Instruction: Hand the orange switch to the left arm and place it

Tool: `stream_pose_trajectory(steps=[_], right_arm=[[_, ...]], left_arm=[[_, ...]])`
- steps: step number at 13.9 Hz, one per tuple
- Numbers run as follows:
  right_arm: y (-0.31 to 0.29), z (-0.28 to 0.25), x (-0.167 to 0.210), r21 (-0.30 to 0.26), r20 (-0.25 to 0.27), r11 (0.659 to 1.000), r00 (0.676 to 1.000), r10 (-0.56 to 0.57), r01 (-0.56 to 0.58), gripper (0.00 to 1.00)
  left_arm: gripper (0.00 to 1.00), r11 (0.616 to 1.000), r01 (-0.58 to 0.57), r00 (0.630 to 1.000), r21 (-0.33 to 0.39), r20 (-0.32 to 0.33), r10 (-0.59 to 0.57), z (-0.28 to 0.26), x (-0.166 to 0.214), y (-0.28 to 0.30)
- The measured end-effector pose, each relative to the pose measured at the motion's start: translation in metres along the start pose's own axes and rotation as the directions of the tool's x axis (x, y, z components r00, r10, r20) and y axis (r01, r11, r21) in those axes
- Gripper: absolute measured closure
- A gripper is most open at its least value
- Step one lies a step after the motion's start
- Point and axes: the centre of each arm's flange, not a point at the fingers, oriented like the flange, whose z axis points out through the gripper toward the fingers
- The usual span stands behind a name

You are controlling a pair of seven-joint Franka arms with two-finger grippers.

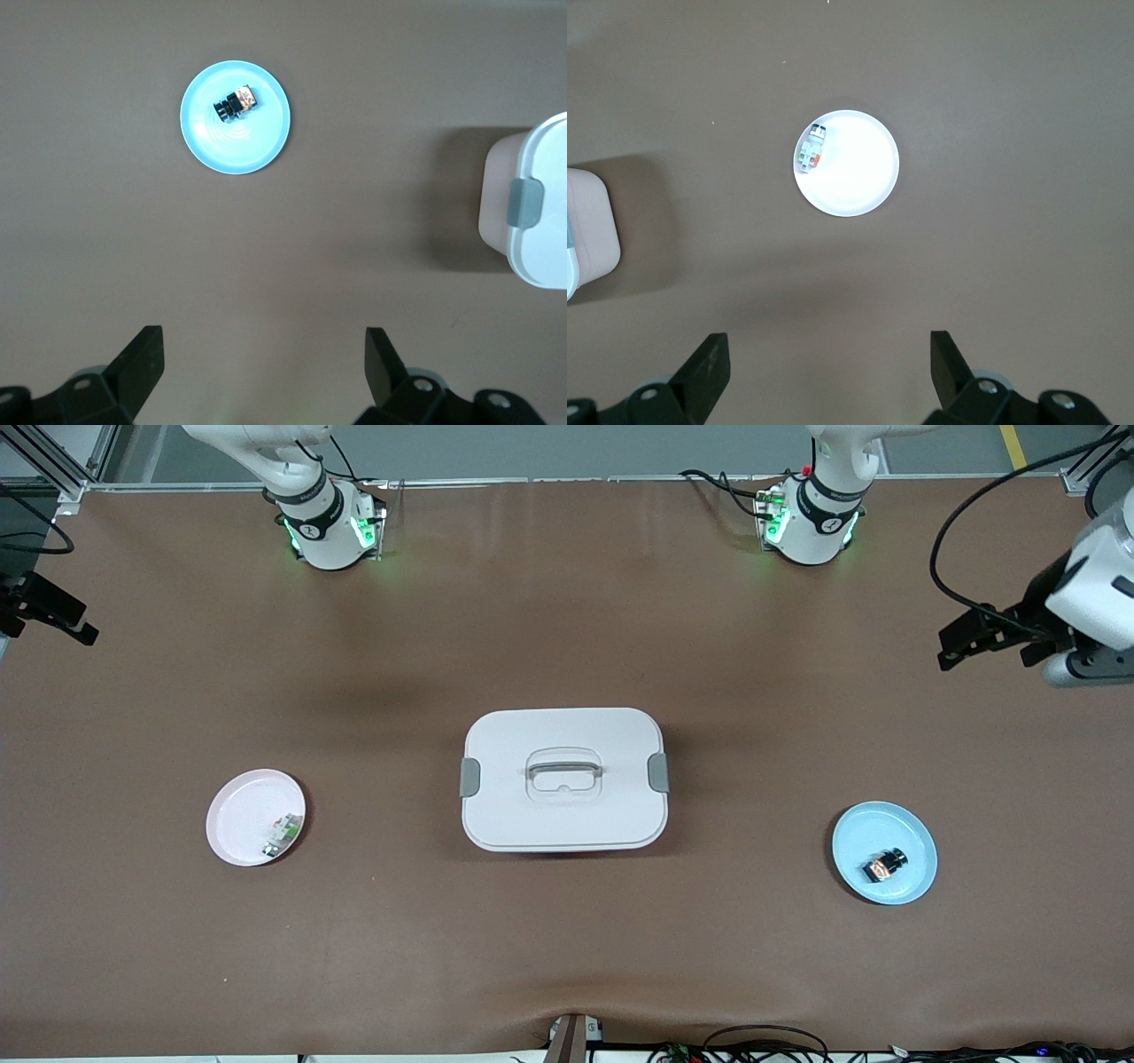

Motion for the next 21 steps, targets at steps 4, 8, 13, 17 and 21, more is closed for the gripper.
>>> stream_pose_trajectory(steps=[4,8,13,17,21], right_arm=[[-0.002,-0.001,0.0,0.0,-0.001,1.0,1.0,-0.003,0.003,0.0],[-0.003,0.002,0.001,-0.001,0.007,1.0,1.0,-0.005,0.005,0.0],[-0.003,-0.001,-0.001,-0.002,0.029,1.0,1.0,-0.006,0.006,0.0],[-0.003,-0.008,-0.002,-0.002,0.021,1.0,1.0,-0.006,0.006,0.0],[-0.003,-0.01,-0.002,-0.002,0.018,1.0,1.0,-0.006,0.006,0.0]], left_arm=[[0.0,1.0,0.004,1.0,0.016,-0.021,-0.003,-0.013,-0.028,-0.001],[0.0,1.0,0.005,0.999,0.025,-0.042,-0.004,-0.012,-0.044,-0.001],[0.0,1.0,0.0,0.999,0.021,-0.04,0.001,-0.005,-0.035,-0.007],[0.0,1.0,0.0,0.999,0.019,-0.047,0.001,-0.008,-0.032,-0.007],[0.0,1.0,0.0,0.999,0.02,-0.036,0.001,-0.019,-0.037,-0.008]])
